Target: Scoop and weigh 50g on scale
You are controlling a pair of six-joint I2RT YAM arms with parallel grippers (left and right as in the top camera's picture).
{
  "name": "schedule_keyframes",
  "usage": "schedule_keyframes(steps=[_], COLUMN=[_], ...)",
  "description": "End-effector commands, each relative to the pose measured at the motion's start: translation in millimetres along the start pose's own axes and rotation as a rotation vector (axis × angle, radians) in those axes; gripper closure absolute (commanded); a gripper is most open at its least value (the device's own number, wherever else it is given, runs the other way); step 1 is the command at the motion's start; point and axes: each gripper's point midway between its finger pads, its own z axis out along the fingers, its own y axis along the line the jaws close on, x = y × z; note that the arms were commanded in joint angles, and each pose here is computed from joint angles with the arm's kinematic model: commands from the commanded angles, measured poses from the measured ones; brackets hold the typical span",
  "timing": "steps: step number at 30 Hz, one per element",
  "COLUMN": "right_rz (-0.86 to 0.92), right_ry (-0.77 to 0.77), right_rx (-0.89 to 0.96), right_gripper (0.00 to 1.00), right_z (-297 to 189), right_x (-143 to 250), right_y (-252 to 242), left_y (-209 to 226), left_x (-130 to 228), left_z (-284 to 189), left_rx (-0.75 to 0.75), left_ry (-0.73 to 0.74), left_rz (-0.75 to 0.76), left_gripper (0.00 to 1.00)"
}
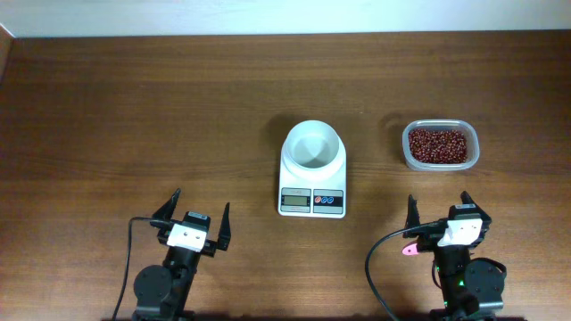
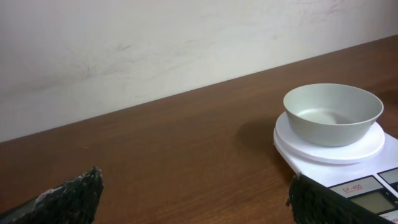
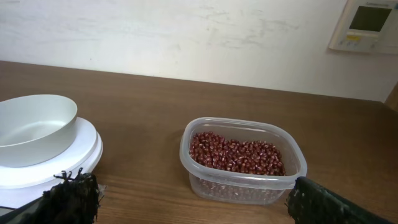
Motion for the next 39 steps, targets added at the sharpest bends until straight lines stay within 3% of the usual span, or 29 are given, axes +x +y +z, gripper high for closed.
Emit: schedule_keyframes(steps=[1, 39], right_rz=[0.003, 0.003], right_ry=[0.011, 0.011], right_rx=[-0.010, -0.010], right_gripper=[0.01, 0.01], right_z=[1.0, 1.0], right_x=[4.5, 4.5], right_y=[2.4, 2.3], left_y=[0.7, 5.7], left_x=[2.4, 3.8], left_z=[0.3, 0.2], left_rx=[-0.008, -0.037], left_ry=[0.002, 0.010], left_rz=[-0.016, -0.016], left_gripper=[0.01, 0.01])
